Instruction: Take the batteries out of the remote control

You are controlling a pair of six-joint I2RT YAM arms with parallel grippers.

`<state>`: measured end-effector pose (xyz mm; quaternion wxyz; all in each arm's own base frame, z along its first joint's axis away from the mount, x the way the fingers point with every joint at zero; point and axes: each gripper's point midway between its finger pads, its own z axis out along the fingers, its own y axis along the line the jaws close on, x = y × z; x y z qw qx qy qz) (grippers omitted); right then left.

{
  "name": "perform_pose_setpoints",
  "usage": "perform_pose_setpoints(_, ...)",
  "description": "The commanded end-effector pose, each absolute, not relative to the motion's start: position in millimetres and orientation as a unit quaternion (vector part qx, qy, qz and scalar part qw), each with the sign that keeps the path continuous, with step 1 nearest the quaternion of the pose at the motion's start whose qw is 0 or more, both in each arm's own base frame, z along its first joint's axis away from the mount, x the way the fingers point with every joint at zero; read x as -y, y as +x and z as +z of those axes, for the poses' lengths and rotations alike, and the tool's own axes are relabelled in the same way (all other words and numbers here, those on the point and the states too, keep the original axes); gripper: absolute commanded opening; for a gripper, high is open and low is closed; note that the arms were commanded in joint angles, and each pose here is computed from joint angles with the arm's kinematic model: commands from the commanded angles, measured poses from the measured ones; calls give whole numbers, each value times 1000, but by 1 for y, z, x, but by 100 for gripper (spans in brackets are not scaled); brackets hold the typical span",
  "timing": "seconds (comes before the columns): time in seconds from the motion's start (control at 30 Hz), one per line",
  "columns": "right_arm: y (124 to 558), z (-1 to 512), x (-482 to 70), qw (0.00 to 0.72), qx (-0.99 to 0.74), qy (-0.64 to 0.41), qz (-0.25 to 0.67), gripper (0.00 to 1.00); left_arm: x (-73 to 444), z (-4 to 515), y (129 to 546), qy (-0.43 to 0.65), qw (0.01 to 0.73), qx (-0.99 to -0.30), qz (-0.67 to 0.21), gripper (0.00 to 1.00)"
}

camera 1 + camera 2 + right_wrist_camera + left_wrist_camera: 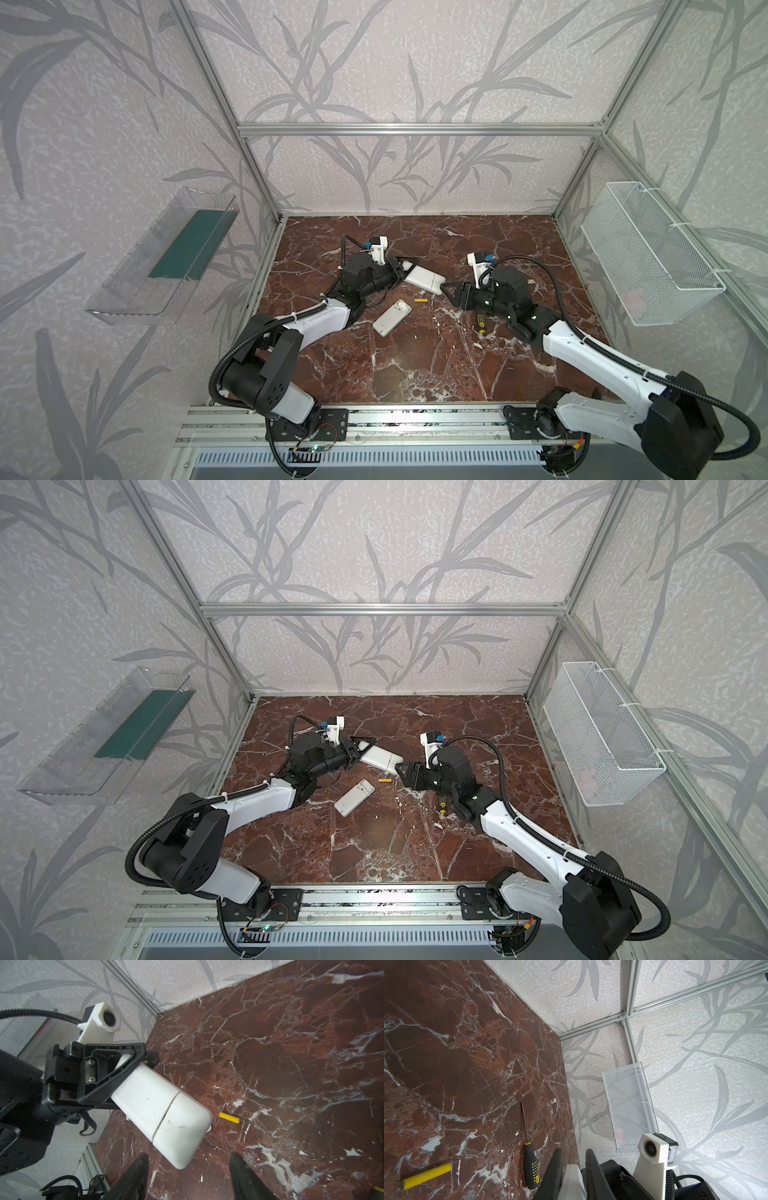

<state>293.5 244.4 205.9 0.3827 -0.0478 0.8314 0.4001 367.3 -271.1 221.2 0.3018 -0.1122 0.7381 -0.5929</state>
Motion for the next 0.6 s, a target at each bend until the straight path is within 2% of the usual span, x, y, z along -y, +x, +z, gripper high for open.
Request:
perform_pose_setpoints(0.0, 295, 217, -254, 378, -812, -34, 444, 60, 271, 250, 361, -95, 315, -711, -622, 0)
perform_pose_setpoints(0.57, 311, 215, -268, 376, -802, -30, 463, 52, 271, 262, 355, -90, 313, -696, -640, 0)
